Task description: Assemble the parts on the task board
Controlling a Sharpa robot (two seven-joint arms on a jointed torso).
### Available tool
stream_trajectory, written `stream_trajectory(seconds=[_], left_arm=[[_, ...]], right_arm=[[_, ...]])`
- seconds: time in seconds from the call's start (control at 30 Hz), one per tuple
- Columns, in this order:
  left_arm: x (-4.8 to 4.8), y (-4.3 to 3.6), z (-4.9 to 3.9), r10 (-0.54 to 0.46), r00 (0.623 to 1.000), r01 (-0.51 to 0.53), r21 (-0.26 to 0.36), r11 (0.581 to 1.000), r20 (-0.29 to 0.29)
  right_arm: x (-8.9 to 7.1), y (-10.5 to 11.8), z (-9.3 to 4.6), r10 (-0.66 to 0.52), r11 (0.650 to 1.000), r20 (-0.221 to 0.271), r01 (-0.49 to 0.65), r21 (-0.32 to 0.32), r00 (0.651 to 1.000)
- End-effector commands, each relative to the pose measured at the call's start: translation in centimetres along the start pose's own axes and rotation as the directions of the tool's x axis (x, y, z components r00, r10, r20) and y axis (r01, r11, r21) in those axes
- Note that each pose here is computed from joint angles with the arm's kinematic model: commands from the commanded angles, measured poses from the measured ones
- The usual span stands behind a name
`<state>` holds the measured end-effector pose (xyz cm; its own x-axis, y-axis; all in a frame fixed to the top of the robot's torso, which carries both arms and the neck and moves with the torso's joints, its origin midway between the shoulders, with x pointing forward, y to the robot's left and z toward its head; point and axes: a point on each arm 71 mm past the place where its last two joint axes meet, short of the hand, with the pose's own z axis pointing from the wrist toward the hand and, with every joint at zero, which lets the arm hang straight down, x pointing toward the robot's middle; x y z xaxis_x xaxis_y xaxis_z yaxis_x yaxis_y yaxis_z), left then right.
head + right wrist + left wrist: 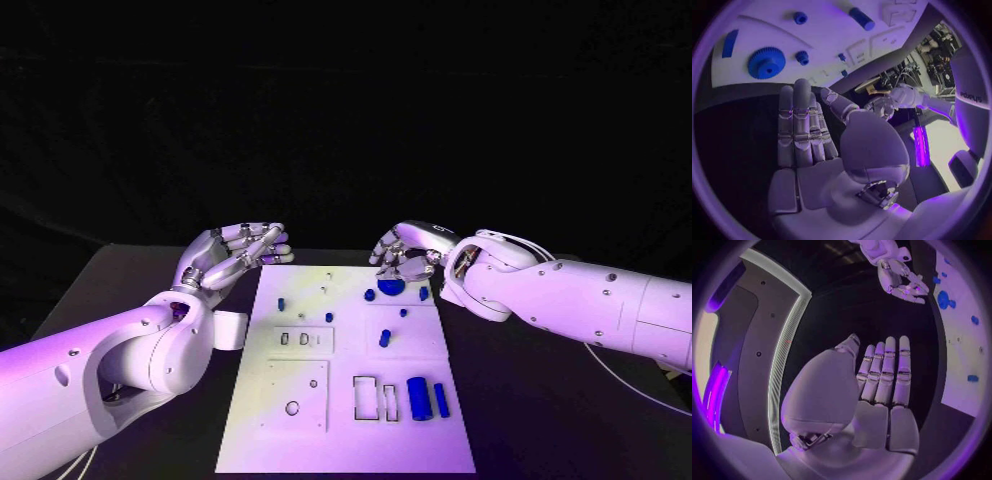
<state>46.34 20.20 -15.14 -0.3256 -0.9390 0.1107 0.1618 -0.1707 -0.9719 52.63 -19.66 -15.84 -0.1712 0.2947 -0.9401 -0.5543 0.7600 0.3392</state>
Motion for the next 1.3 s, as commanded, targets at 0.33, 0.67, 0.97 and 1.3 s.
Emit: stream_trajectory(seconds=[0.33,0.67,0.97,1.3], left_arm=[[0.72,-0.44,-0.32,-0.034,0.998,0.034,-0.010,0.999,-0.045],[0.66,-0.44,-0.39,-0.043,0.998,0.042,-0.021,0.999,-0.045],[0.51,-0.41,-0.42,-0.043,0.998,0.042,-0.029,0.999,-0.043],[0.38,-0.36,-0.43,-0.042,0.998,0.040,-0.037,0.999,-0.041]], right_arm=[[1.2,0.4,0.5,-0.229,0.971,-0.137,0.236,0.037,0.964],[1.7,0.6,0.6,-0.258,0.963,-0.174,0.267,0.033,0.950],[2.0,1.1,0.9,-0.260,0.963,-0.176,0.267,0.019,0.950],[2.1,1.3,0.9,-0.259,0.964,-0.172,0.265,0.014,0.950]])
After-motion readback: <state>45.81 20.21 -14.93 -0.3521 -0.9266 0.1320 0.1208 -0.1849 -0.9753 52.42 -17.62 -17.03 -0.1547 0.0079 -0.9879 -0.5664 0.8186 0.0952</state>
